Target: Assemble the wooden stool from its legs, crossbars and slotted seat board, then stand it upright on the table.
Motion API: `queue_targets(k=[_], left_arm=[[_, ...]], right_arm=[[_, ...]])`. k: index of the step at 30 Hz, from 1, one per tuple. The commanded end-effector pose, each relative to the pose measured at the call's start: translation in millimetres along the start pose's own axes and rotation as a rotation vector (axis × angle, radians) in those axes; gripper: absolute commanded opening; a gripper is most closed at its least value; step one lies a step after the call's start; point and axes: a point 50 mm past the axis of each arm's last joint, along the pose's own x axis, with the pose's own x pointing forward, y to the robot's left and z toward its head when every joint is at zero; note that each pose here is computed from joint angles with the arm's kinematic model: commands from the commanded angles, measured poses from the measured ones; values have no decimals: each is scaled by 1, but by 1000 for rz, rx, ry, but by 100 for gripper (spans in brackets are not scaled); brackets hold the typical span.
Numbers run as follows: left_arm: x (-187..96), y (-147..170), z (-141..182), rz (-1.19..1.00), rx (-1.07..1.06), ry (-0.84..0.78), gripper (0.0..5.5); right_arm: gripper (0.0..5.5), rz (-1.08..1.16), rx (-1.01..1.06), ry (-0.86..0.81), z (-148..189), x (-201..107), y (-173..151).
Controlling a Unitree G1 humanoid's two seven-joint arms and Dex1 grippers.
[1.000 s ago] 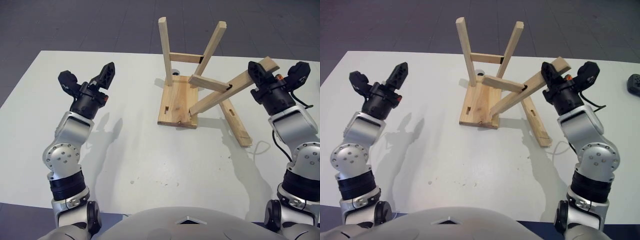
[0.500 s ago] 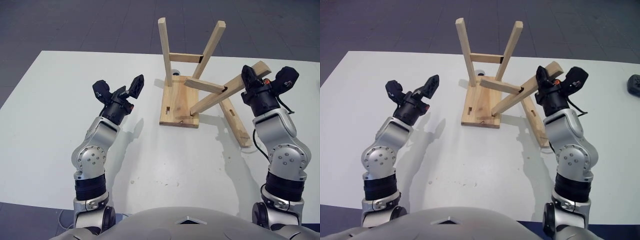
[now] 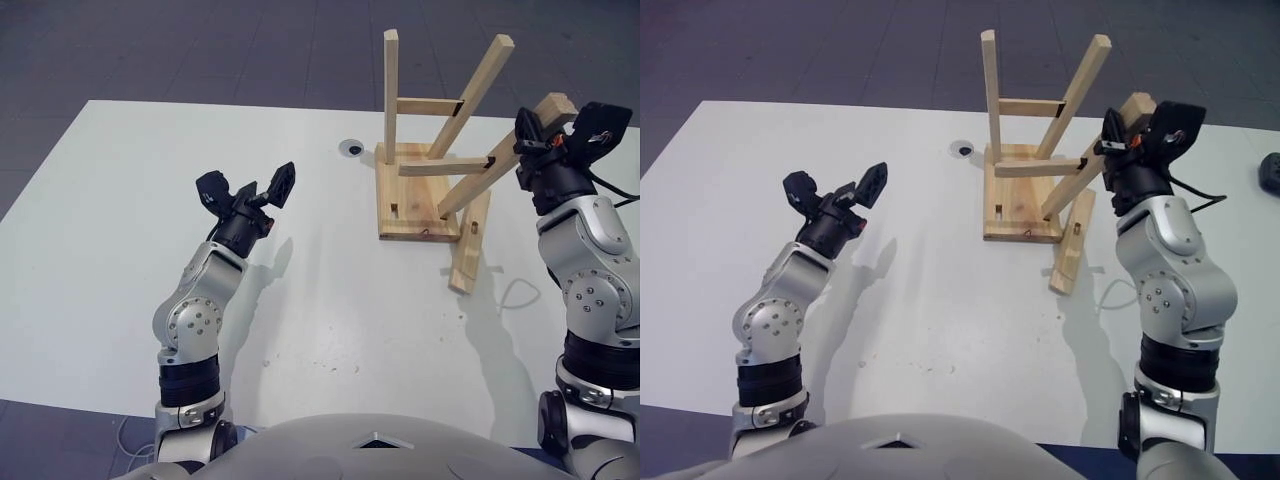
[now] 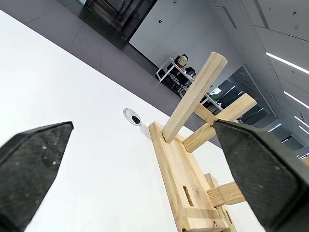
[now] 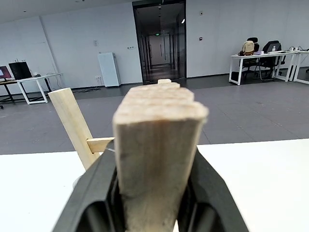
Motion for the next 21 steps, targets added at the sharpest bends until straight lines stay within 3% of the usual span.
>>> queue_targets(k=[1, 6, 11, 16, 21], left_arm=[[-1, 3, -2, 19, 21, 5, 540], [-1, 3, -4, 18, 25, 18, 540], [1, 1, -6, 15, 32, 28, 540], [3, 1, -7, 5, 40, 40, 540], [6, -1, -8, -6, 47, 55, 540]], right_arm=[[105, -73, -35, 469, -86, -31, -16], [105, -35, -52, 515, -93, -34, -20], [105, 174, -43, 705, -110, -40, -2], [105, 240, 27, 795, -109, -19, -7], [104, 296, 51, 774, -96, 11, 1]])
